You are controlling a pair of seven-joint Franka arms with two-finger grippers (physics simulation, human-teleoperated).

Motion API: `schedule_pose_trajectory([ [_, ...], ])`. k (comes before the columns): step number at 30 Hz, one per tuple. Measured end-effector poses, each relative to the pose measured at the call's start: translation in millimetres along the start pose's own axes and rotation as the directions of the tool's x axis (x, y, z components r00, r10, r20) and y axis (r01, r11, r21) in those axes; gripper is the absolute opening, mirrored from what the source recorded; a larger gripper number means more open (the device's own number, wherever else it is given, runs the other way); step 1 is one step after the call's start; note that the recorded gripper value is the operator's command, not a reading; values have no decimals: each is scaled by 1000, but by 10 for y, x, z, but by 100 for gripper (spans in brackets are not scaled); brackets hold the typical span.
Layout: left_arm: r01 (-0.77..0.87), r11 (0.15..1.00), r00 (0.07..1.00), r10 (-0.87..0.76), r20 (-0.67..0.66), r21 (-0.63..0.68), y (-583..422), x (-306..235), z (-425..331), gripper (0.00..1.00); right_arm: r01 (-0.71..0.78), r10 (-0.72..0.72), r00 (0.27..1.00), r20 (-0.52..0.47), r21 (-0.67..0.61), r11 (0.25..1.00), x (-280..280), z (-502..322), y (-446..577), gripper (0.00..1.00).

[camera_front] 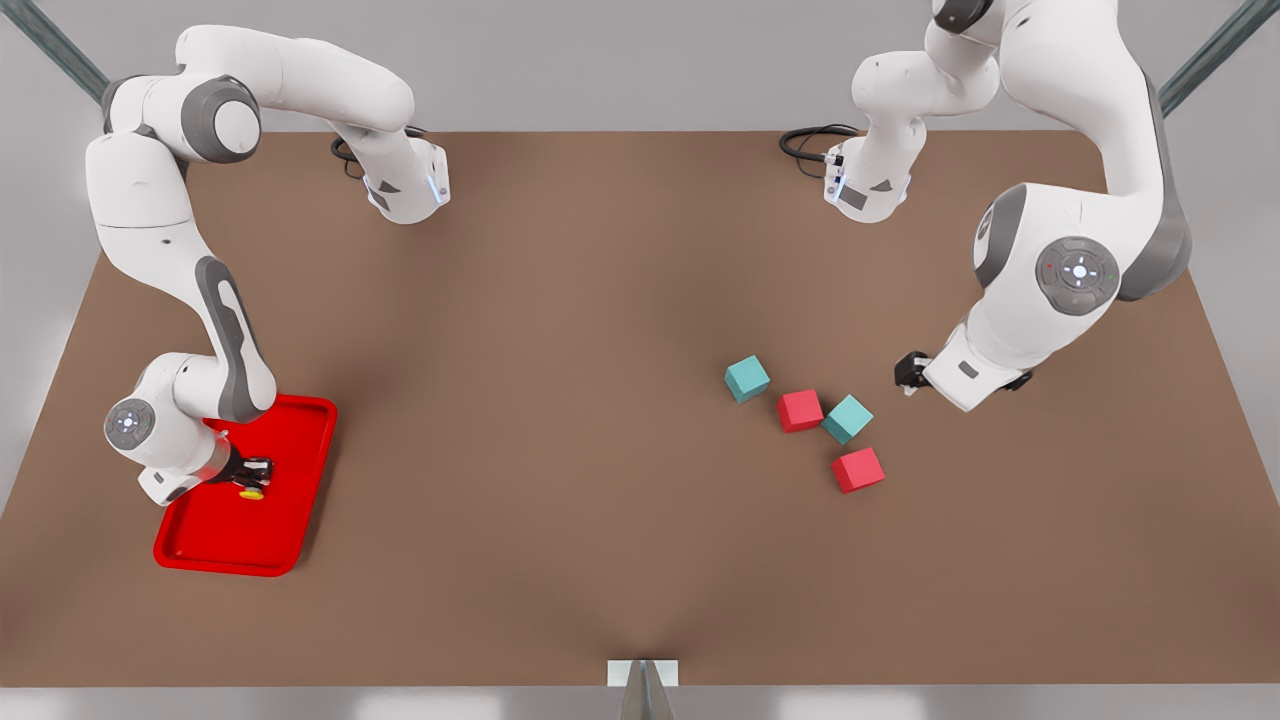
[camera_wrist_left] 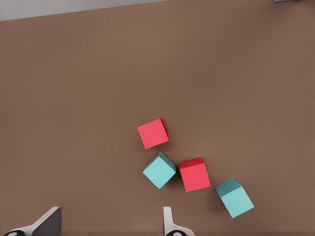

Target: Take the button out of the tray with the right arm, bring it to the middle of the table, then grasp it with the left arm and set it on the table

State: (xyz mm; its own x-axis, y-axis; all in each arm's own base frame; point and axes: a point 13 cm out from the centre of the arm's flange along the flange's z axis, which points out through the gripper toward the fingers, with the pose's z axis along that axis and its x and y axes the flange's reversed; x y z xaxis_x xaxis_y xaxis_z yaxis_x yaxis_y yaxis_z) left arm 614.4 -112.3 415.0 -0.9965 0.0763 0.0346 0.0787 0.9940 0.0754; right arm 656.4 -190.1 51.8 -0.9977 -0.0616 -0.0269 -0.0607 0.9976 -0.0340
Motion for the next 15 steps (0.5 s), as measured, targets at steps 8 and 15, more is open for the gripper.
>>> schedule_pose_trajectory([
  [8, -6, 1000, 1000, 6, 0, 0, -49, 5, 0, 100, 104, -101, 992, 78, -36, 994, -673, -890, 770, 41],
  [15, -4, 1000, 1000, 4, 0, 0, -48, 5, 0, 100, 338, -339, 941, 9, -103, 936, -679, -1299, 3199, 41],
])
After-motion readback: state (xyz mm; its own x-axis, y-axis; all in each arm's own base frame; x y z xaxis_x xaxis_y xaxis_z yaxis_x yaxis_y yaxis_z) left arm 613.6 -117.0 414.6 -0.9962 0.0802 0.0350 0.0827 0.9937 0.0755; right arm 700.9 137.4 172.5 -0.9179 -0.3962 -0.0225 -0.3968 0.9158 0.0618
